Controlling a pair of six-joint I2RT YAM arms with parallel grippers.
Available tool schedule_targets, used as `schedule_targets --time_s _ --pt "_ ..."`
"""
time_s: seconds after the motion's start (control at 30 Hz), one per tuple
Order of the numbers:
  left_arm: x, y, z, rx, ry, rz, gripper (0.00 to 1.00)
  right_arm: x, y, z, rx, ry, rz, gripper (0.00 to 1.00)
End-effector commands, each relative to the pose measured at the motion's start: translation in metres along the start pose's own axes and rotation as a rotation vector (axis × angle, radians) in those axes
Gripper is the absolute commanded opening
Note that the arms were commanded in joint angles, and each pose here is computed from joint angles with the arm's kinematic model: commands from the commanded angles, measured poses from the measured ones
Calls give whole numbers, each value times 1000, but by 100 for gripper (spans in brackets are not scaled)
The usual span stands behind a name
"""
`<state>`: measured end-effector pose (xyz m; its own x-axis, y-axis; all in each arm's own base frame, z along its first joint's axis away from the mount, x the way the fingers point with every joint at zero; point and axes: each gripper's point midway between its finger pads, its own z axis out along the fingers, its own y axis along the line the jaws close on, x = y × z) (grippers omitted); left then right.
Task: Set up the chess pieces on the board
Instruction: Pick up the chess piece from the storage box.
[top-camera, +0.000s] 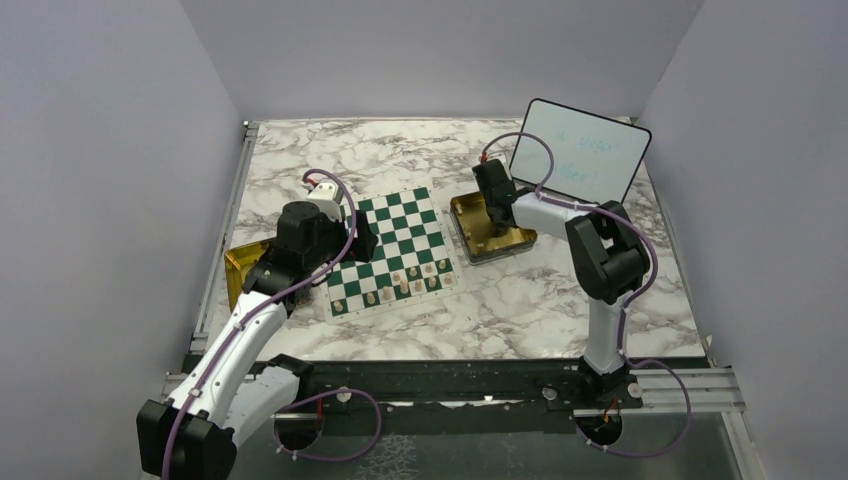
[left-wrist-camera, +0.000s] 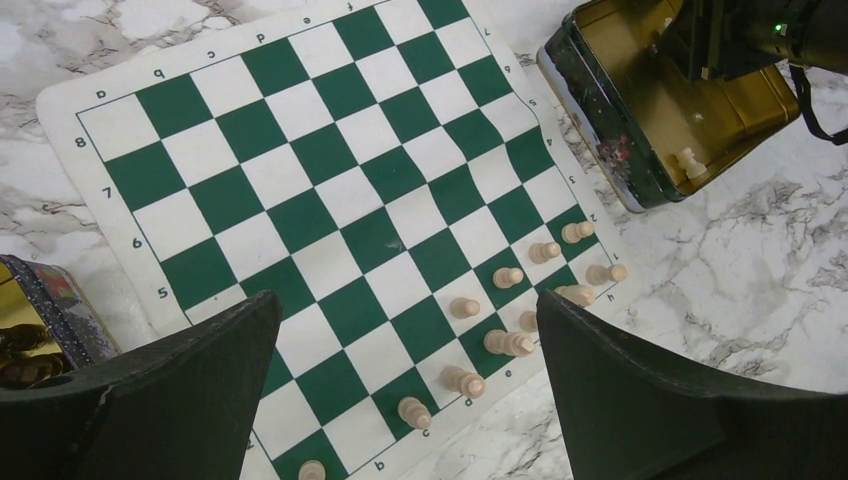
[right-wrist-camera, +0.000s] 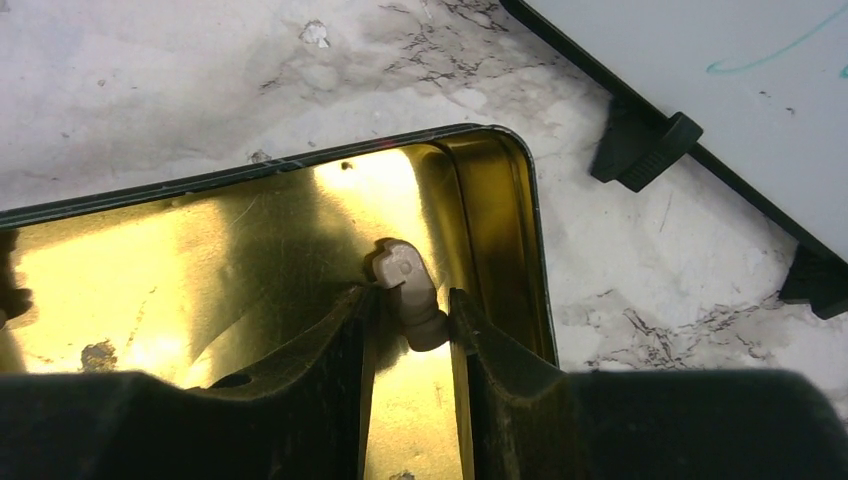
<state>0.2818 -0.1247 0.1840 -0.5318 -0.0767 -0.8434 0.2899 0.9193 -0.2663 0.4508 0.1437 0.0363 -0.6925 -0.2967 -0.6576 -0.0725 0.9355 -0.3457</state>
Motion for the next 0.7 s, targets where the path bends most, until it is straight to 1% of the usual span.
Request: schedule_targets --time_s 0.0,0.67 --pt "-3 3 -1 -18 -31 0 99 8 17 -15 -132 52 29 37" --pt "-5 4 -3 -25 -43 1 99 14 17 -8 -118 82 55 38"
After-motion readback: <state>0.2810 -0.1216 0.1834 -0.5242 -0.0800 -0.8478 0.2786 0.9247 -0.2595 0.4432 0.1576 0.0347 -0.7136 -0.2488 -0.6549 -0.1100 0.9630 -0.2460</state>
